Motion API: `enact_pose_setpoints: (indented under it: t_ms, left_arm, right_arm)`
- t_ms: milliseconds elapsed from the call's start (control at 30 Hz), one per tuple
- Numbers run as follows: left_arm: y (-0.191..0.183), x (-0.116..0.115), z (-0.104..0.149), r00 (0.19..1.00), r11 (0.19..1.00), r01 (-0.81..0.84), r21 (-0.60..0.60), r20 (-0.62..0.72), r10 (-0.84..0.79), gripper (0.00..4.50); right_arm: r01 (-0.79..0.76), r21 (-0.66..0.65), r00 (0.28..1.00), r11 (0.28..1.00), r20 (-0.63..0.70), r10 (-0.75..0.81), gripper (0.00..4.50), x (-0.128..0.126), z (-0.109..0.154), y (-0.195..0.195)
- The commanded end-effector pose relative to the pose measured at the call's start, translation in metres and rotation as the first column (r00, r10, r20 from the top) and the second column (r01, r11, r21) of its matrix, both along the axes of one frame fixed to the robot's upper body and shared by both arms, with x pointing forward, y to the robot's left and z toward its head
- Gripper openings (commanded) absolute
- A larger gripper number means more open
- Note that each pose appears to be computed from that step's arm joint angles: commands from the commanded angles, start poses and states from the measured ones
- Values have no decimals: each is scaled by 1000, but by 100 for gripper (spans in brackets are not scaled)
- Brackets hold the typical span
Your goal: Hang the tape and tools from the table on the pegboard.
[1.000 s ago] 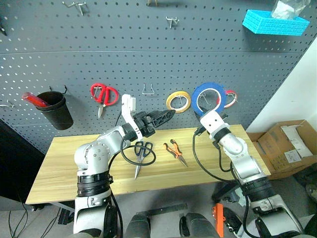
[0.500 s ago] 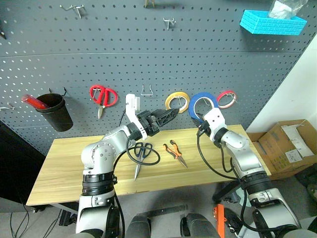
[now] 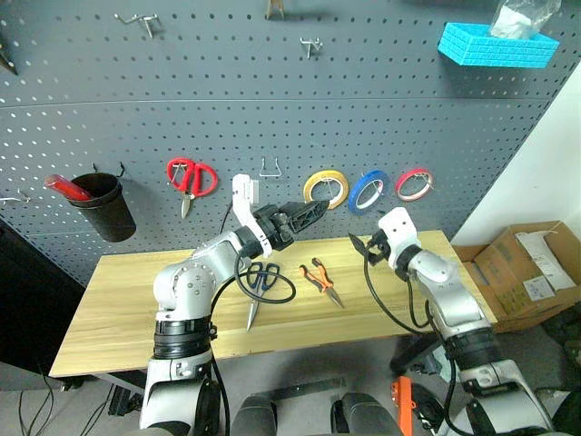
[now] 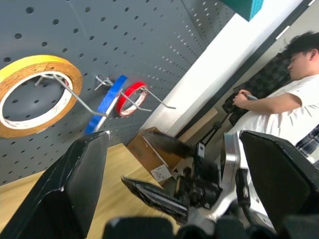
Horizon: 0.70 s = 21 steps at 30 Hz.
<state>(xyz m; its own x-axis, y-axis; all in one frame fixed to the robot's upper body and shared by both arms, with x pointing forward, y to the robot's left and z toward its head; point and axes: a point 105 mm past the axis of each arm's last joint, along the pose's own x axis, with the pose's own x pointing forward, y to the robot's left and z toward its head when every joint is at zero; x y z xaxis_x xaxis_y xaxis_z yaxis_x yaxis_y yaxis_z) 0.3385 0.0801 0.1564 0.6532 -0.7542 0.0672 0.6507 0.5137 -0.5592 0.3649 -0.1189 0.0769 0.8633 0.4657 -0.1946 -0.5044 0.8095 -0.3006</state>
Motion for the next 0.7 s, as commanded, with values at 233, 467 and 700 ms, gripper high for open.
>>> enact_pose_setpoints:
  t_ms: [233,467,700]
  left_arm:
    - [36,-16,-77,959,919,-250,304,-50,277,450]
    - [42,-37,-88,937,900,-297,318,-85,339,450]
    - [44,-42,-94,925,898,-311,309,-118,361,450]
  right_arm:
    - [-34,5,935,999,-353,34,447,-26,-41,40]
    - [-89,-58,886,994,-460,53,447,-15,-61,62]
    - [-43,-125,836,991,-548,-33,447,3,-86,44]
